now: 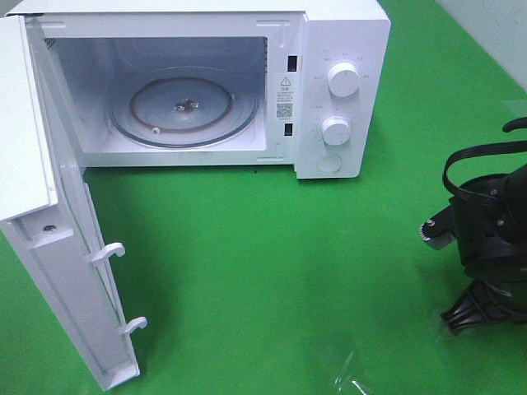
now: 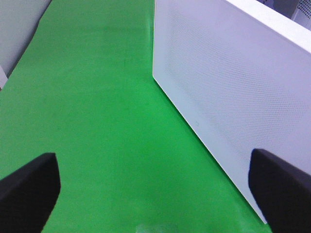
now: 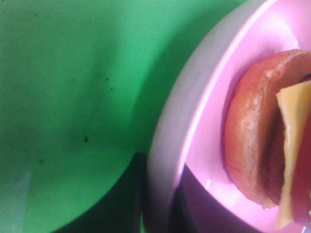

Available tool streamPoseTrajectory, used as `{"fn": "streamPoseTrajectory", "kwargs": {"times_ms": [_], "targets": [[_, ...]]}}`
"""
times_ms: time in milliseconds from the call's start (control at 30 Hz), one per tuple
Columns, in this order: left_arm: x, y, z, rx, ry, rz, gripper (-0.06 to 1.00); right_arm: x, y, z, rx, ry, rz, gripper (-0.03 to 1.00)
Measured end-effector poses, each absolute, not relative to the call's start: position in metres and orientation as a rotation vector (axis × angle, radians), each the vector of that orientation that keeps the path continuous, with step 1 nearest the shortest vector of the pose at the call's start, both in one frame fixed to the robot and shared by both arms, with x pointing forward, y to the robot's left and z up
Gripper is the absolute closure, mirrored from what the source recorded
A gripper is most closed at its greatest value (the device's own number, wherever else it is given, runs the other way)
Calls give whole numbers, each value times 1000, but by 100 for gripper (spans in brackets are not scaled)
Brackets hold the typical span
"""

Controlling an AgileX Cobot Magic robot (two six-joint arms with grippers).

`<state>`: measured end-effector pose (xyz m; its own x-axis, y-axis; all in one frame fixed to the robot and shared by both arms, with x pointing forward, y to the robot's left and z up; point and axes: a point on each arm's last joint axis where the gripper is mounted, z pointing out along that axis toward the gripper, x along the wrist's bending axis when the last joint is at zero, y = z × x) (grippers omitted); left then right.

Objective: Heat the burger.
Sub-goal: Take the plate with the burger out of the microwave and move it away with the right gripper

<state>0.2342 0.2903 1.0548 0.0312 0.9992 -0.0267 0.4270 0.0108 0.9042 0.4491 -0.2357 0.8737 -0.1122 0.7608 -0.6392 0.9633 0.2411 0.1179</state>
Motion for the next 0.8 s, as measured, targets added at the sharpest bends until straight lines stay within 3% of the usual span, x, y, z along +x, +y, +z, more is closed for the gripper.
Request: {"fn": "streamPoseTrajectory", "kwargs": {"times_ms": [600,800], "targets": [[234,290,1055,1527,1505,926,-3,450,-236,860,1579,1932,-461,83],[234,290,1055,1527,1505,926,-3,451,-236,861,1582,1928,-467,71]]}}
